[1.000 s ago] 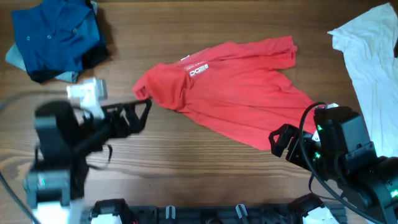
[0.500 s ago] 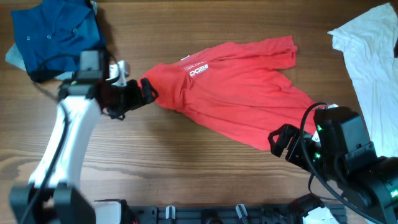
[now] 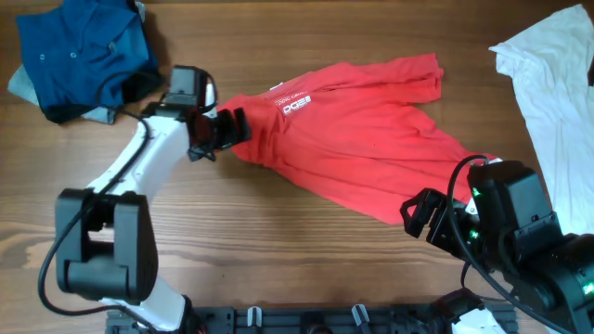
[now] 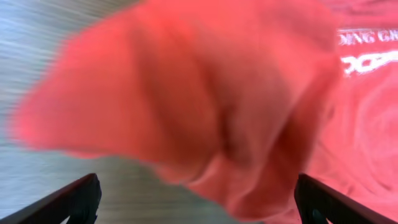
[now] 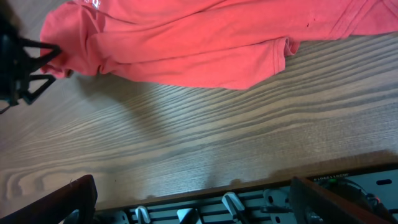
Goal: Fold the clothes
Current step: 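Grasp the left edge of the red T-shirt with the left gripper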
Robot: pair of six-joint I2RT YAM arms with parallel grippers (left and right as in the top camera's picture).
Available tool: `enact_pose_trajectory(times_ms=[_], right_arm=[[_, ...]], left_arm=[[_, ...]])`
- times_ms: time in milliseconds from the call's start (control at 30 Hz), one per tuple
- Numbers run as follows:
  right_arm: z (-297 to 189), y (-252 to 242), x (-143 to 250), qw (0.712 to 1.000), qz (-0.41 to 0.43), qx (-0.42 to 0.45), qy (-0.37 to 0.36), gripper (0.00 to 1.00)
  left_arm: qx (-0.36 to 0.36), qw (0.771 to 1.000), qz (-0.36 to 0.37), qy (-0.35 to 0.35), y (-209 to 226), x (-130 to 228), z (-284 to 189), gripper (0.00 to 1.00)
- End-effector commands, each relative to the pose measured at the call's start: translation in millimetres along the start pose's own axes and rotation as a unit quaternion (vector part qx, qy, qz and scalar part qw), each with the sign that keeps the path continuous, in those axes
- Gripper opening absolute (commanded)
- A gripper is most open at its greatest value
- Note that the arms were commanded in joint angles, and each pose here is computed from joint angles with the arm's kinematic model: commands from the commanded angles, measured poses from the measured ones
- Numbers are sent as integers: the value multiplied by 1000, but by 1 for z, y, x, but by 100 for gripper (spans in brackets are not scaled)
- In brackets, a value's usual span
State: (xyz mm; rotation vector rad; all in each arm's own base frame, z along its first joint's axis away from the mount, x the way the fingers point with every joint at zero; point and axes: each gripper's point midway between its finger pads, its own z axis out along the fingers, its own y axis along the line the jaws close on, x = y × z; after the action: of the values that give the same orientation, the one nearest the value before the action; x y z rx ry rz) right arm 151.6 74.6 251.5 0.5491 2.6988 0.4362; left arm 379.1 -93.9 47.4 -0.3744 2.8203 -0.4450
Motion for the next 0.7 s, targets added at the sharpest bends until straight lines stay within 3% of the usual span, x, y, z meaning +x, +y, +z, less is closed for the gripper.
enact_pose_trajectory(times_ms=[0,267,667], right_arm=[[-1,2,1,1000,-3,-5,2,100],[-1,0,2,1000,-2,-1,5,100],[0,-2,1,1000,11,6,1,100]], left_arm=[[-12,1000,-15,-4,-9,1,17,100],[-59,998,-13,-26,9,-8,25,100],[-41,997,-9,-58,1,-24,25,100]])
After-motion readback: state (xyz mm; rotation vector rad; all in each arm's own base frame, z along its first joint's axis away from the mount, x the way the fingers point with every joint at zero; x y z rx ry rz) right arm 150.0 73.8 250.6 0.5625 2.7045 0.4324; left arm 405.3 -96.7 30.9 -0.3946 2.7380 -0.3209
